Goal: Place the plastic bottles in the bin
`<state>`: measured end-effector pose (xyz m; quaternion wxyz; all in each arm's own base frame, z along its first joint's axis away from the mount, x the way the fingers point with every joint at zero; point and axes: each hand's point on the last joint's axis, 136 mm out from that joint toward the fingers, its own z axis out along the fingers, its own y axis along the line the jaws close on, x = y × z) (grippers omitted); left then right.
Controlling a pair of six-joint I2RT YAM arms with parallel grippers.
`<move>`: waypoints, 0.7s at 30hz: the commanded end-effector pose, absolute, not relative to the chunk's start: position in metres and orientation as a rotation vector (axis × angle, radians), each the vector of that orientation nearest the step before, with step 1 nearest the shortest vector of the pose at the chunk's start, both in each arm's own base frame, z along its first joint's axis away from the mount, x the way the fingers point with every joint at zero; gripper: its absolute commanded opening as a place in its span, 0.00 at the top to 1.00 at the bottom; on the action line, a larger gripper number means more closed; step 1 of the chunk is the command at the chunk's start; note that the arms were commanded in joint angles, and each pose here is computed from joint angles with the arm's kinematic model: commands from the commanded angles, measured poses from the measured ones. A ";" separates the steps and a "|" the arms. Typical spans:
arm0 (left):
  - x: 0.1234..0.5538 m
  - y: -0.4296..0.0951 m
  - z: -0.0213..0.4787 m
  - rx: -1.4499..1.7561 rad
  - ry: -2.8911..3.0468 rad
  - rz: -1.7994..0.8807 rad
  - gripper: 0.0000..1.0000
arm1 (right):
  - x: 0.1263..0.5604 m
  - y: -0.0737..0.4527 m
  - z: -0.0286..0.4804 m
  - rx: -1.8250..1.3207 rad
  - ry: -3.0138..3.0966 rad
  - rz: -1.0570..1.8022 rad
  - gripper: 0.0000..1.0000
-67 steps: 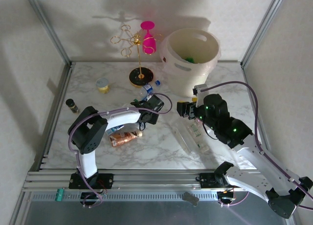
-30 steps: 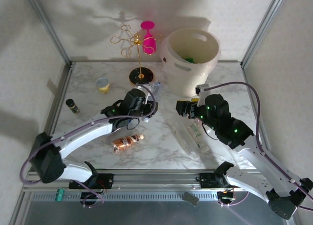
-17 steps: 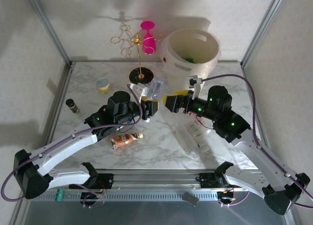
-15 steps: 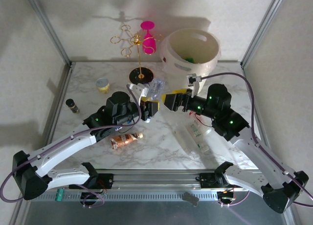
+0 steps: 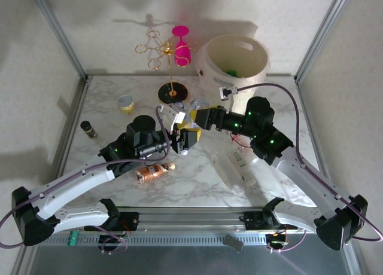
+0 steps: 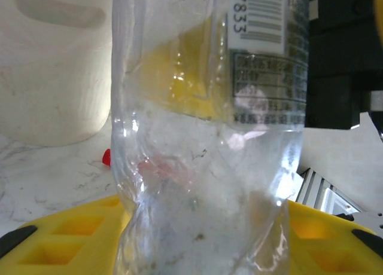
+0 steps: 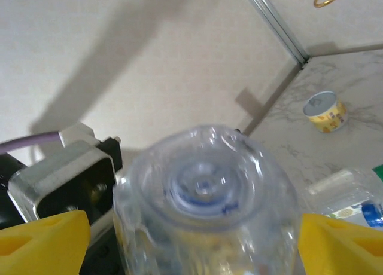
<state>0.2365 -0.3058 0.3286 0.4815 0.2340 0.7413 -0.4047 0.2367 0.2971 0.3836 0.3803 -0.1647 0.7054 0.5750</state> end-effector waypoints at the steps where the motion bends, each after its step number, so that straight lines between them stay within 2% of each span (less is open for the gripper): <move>1: 0.231 -0.311 0.351 0.605 1.727 -1.019 0.53 | 0.234 0.298 0.400 -0.433 1.727 1.522 0.17; 11: 0.230 -0.316 0.352 0.630 1.733 -1.034 0.53 | 0.240 0.299 0.381 -0.409 1.758 1.510 0.42; 14: 0.231 -0.318 0.351 0.633 1.739 -1.031 0.50 | 0.241 0.298 0.381 -0.398 1.756 1.497 0.53; 17: 0.232 -0.318 0.350 0.625 1.745 -1.028 0.43 | 0.244 0.295 0.381 -0.381 1.758 1.474 0.55; 21: 0.237 -0.312 0.351 0.582 1.752 -0.999 0.24 | 0.250 0.288 0.382 -0.341 1.766 1.415 0.55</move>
